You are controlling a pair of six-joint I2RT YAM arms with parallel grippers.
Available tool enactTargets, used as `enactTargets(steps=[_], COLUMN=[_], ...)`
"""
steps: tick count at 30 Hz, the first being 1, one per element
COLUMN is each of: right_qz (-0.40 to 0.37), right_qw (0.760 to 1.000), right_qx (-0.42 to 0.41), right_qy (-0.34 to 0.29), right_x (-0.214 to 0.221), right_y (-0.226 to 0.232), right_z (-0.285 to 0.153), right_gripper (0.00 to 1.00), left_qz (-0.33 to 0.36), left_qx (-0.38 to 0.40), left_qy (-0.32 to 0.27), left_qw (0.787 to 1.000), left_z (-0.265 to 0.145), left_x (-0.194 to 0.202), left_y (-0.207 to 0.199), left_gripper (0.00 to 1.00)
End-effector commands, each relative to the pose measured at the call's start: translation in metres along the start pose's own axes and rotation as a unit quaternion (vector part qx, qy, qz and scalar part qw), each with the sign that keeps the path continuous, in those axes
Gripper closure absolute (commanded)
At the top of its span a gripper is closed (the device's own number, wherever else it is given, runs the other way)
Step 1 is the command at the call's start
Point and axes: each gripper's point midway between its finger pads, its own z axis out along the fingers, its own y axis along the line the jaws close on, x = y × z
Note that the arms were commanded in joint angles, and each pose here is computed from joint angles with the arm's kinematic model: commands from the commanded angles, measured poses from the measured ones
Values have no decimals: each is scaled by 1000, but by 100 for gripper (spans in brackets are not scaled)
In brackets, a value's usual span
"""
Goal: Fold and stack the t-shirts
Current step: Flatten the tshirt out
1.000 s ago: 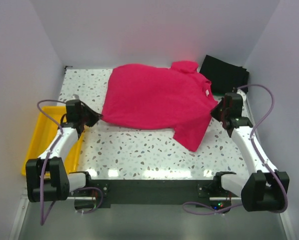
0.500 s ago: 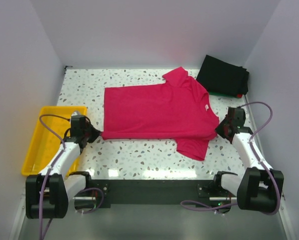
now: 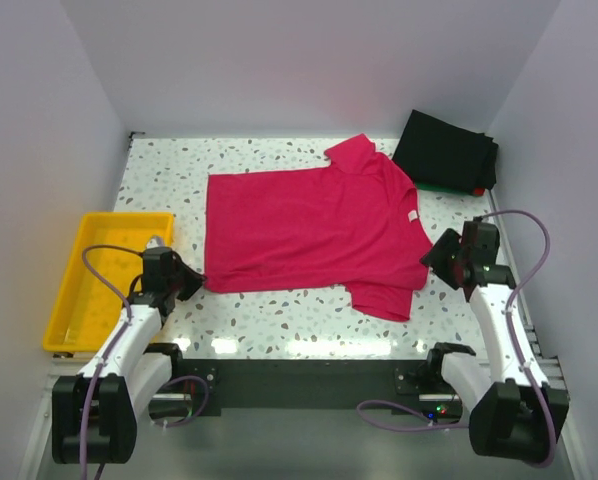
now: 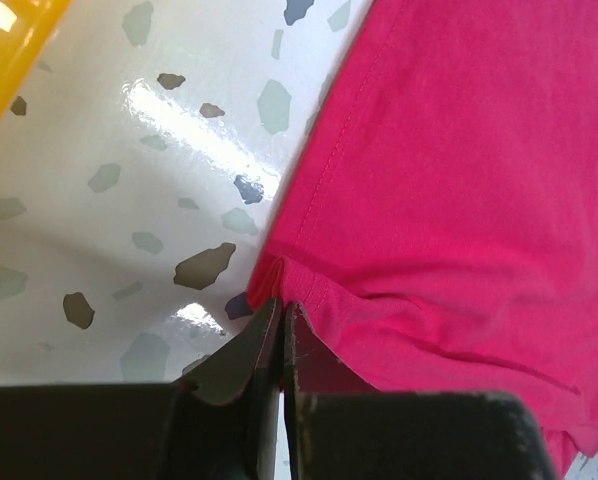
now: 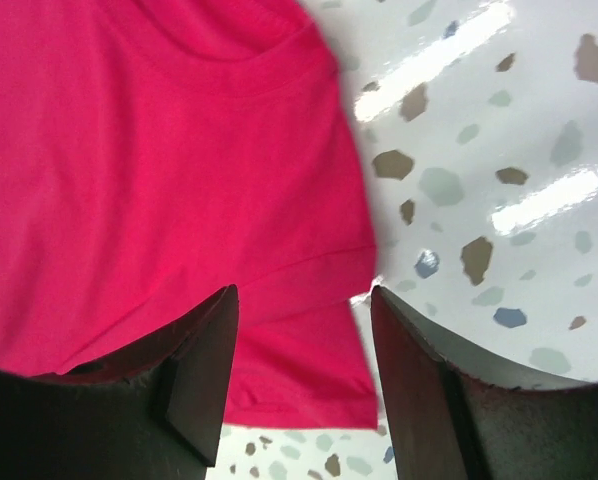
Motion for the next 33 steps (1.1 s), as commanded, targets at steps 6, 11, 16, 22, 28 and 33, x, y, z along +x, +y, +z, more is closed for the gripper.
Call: enactTargets(steps=[6, 11, 16, 22, 28, 33], right_qz=[12, 26, 39, 53, 82, 92], right_qw=[994, 994, 986, 977, 972, 972], right_qx=[-72, -16, 25, 58, 50, 40], right_qy=[80, 104, 161, 197, 213, 214], right_x=[64, 80, 100, 116, 134, 141], right_y=[8, -13, -24, -35, -36, -35], right_z=[-36, -32, -28, -18, -3, 3], right_gripper=[42, 43, 45, 48, 51, 52], left_qz=[-1, -1, 0, 1, 6, 7], left_qx=[46, 53, 45, 36, 36, 35], left_qy=[-19, -27, -29, -24, -24, -22], left_qw=[999, 998, 999, 999, 999, 999], left_z=[-4, -6, -4, 1, 2, 2], left_x=[-6, -10, -11, -9, -11, -10], left_y=[-17, -22, -18, -15, -16, -15], left_gripper=[91, 91, 91, 91, 91, 91])
